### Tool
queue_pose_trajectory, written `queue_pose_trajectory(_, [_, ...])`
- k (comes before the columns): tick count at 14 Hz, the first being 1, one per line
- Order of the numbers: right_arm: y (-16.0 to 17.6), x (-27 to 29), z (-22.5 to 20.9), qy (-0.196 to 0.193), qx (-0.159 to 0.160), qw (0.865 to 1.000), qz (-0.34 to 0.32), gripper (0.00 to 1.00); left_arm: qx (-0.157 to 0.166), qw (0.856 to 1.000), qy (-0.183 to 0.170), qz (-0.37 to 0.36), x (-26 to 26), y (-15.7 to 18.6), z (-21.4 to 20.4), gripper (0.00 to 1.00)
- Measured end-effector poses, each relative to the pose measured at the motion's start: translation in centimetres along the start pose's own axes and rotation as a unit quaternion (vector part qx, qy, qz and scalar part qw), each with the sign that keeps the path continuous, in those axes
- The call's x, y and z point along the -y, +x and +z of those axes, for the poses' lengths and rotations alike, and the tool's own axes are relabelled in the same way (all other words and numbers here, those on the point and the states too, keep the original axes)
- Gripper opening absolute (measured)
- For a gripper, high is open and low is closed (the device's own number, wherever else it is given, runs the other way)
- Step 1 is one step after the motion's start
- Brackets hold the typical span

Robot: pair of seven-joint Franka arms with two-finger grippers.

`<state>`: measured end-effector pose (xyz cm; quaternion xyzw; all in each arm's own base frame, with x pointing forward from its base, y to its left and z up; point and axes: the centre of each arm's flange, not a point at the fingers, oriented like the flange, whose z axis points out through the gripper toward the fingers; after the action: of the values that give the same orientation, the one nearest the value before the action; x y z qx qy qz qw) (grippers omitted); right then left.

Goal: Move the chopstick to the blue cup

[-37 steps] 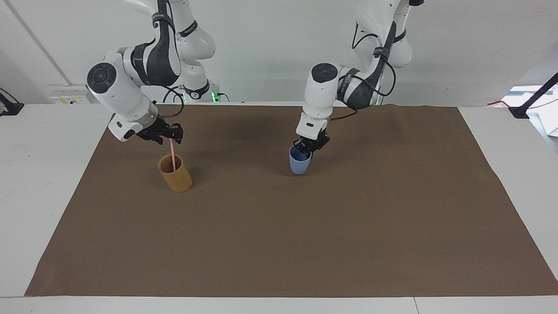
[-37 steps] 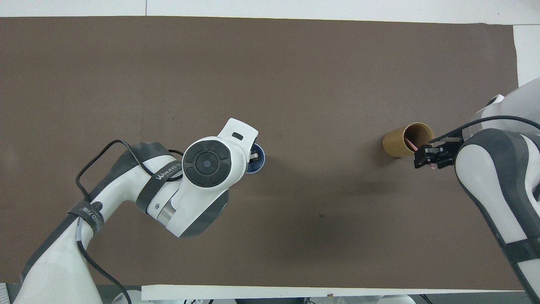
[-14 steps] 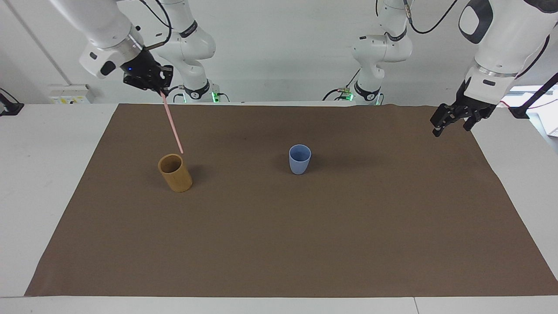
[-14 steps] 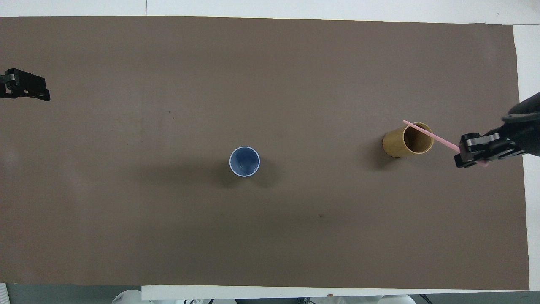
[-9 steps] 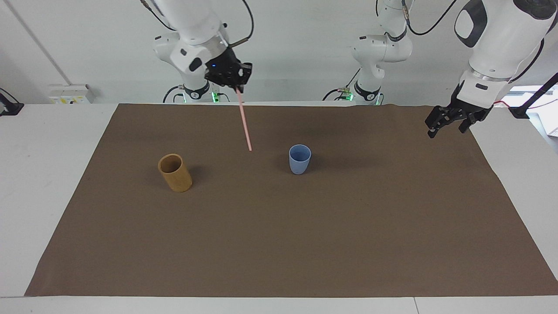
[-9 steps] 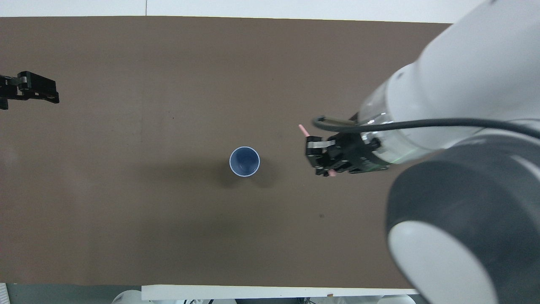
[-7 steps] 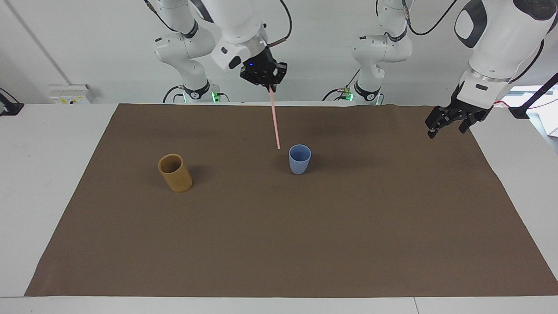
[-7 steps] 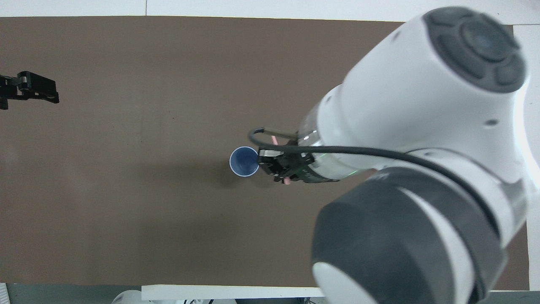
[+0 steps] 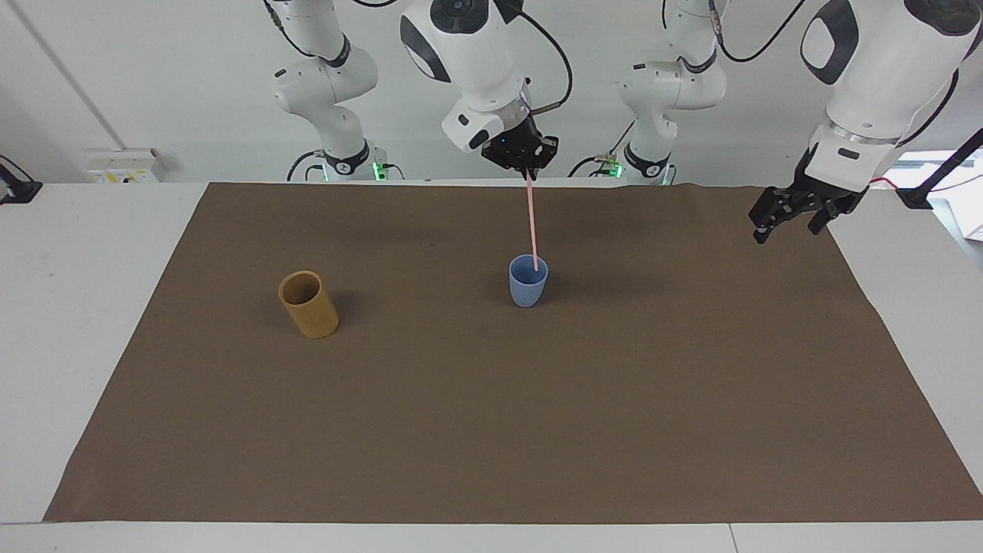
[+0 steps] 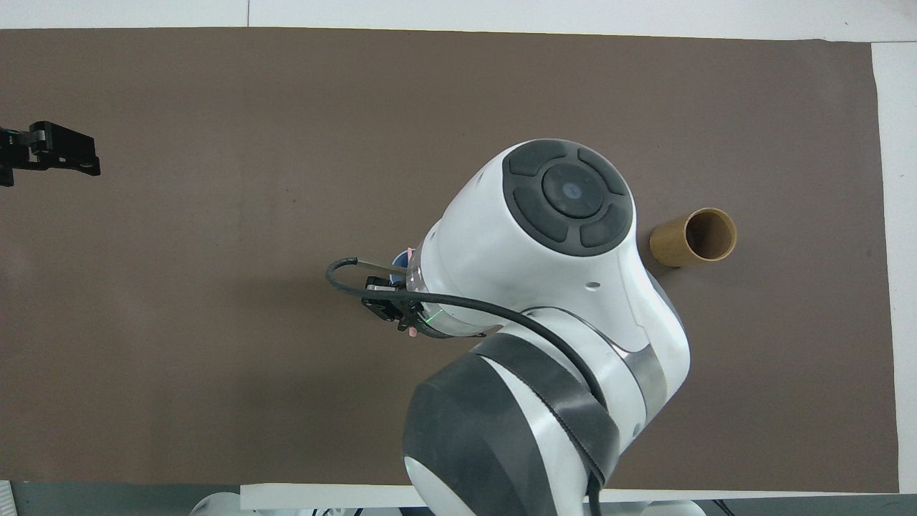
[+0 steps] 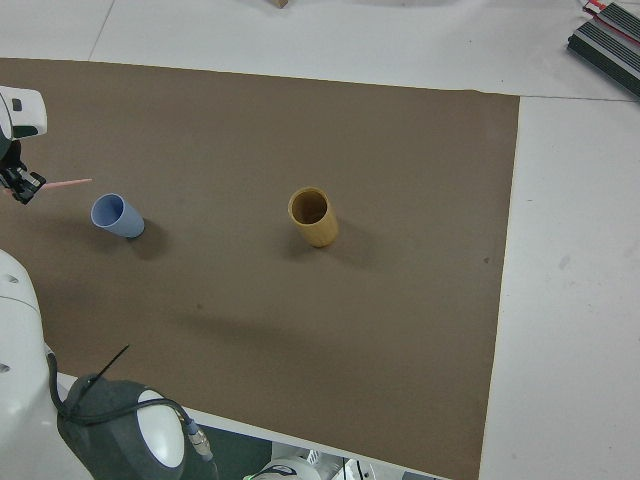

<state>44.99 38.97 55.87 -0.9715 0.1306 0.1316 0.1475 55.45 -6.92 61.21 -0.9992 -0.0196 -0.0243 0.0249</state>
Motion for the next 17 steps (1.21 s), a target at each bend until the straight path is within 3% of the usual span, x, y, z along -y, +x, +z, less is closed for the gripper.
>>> queue_pose_trajectory(7, [0.5,-1.6,3.3,-0.007,0.016,1.000,0.020,0.09,0.000,1.000,0.000,0.000,0.0,0.0,0.0,1.00])
queue_pose_trajectory(14, [0.5,-2.3,3.7,0.005,0.002,1.000,0.025,0.09,0.000,1.000,0.000,0.000,0.0,0.0,0.0,1.00])
queue_pose_trajectory(16, [1.1,-2.4,3.1,0.015,-0.008,1.000,0.027,0.22,0.000,1.000,0.000,0.000,0.0,0.0,0.0,1.00])
queue_pose_trajectory(17, [1.5,-2.4,2.5,0.023,-0.015,0.999,0.029,0.34,0.000,1.000,0.000,0.000,0.0,0.0,0.0,1.00])
